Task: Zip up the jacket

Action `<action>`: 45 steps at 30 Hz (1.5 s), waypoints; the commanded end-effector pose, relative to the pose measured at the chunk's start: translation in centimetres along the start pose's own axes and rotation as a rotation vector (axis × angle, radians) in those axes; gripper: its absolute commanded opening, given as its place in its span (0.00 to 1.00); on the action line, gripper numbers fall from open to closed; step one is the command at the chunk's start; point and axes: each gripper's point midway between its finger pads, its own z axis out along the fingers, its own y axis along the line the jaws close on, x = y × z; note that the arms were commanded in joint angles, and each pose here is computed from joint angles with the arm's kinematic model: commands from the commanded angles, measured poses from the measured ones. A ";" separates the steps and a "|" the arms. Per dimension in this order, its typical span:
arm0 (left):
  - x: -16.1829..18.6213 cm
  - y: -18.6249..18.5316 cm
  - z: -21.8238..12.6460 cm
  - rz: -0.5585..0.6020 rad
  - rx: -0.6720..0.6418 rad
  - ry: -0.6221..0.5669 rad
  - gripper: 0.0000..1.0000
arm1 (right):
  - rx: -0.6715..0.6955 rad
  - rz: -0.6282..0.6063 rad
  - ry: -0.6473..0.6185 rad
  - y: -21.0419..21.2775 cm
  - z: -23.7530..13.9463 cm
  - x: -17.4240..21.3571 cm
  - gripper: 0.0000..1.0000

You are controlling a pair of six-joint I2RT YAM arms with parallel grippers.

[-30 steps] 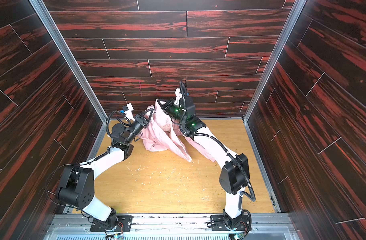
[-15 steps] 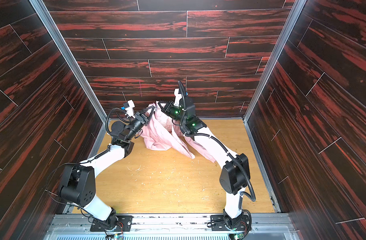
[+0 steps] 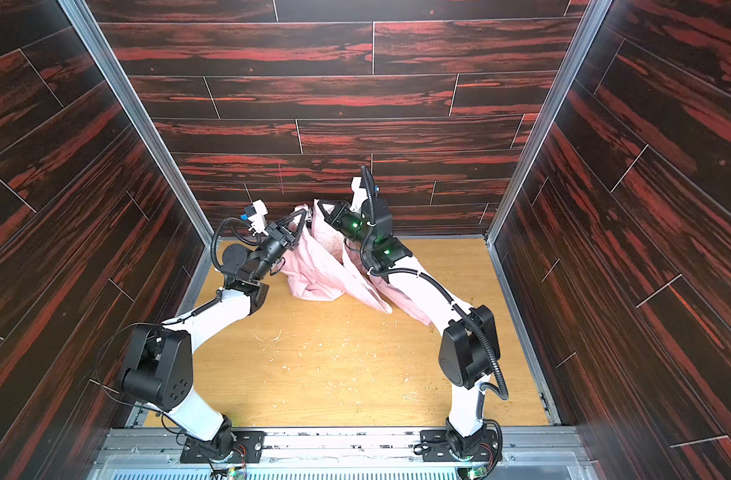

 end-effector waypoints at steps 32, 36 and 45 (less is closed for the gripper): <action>-1.1 -3.8 0.2 0.041 0.114 -0.039 0.00 | -0.051 0.134 -0.039 2.5 0.9 -0.3 0.00; -1.1 -3.8 0.1 0.041 0.114 -0.039 0.00 | -0.055 0.145 -0.032 2.4 1.1 -0.1 0.00; -1.1 -4.1 0.0 0.050 0.117 -0.039 0.00 | -0.041 0.164 -0.015 1.8 1.1 0.7 0.00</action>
